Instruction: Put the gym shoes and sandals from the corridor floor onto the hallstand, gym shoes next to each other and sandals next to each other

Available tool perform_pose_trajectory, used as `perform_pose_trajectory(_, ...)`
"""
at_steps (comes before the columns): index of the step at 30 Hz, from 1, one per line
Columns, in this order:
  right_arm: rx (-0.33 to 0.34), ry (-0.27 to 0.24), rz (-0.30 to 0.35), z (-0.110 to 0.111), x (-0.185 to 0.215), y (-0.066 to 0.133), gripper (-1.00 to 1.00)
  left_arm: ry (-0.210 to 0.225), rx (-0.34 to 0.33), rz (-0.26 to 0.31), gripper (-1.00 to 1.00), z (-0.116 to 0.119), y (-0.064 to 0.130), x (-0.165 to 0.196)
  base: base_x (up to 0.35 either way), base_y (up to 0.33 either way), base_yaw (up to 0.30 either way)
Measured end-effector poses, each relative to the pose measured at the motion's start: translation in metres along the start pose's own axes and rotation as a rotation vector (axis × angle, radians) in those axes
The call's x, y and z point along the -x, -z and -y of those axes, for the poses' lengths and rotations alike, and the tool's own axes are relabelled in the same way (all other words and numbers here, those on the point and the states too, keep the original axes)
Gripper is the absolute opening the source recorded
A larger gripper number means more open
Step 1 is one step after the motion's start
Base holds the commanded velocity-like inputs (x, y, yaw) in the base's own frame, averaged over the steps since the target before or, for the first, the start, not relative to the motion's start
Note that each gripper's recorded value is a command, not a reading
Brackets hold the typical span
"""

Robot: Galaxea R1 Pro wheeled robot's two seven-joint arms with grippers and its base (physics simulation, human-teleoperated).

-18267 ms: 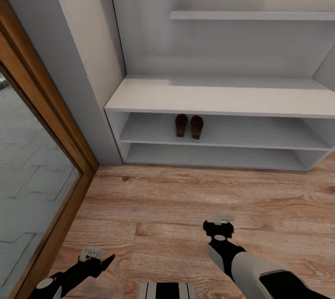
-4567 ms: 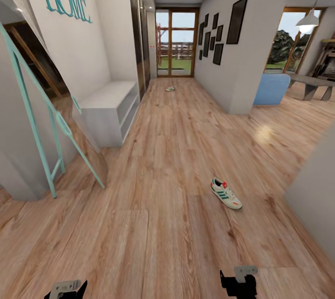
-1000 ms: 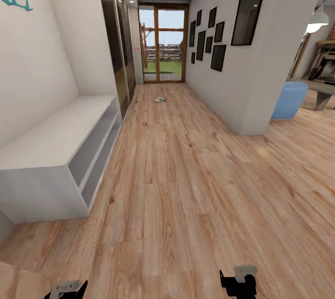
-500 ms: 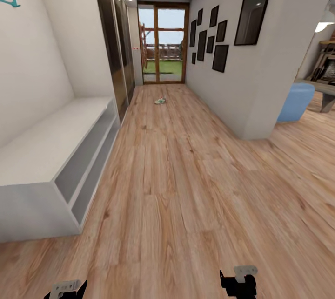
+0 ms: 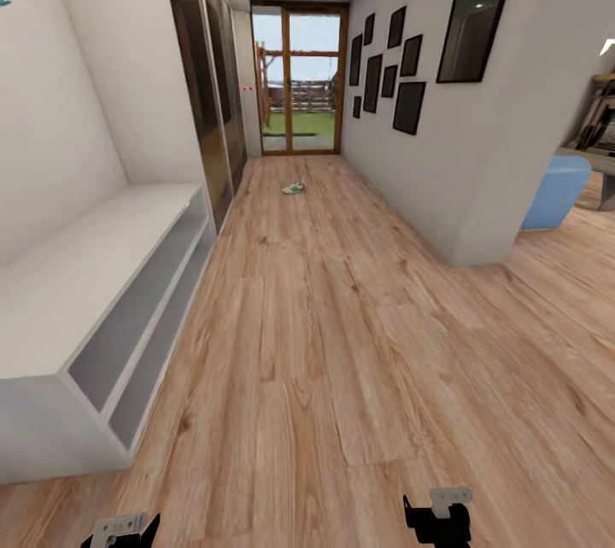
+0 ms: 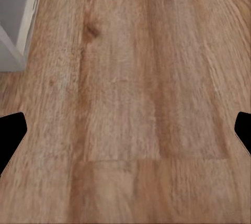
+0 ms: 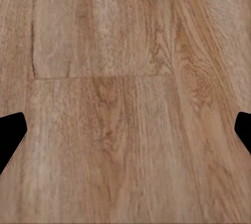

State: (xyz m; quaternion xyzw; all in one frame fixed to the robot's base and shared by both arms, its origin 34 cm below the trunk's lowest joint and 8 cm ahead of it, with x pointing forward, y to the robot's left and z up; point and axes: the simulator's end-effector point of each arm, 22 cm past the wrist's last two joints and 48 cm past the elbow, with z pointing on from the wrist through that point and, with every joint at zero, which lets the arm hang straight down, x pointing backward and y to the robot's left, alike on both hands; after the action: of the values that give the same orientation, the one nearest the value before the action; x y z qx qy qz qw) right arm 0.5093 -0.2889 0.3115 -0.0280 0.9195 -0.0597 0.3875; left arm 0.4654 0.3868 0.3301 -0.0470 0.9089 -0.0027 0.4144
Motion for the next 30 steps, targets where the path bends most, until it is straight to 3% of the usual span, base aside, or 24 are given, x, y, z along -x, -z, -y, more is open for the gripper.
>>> perform_pose_trajectory(30, -0.002, 0.001, 0.001, 0.0018, 0.0002, -0.0002, 1.0, 0.0, -0.001, -0.001, 1.0, 0.0005, 0.0, -0.0002, 0.338, 0.0, 0.0)
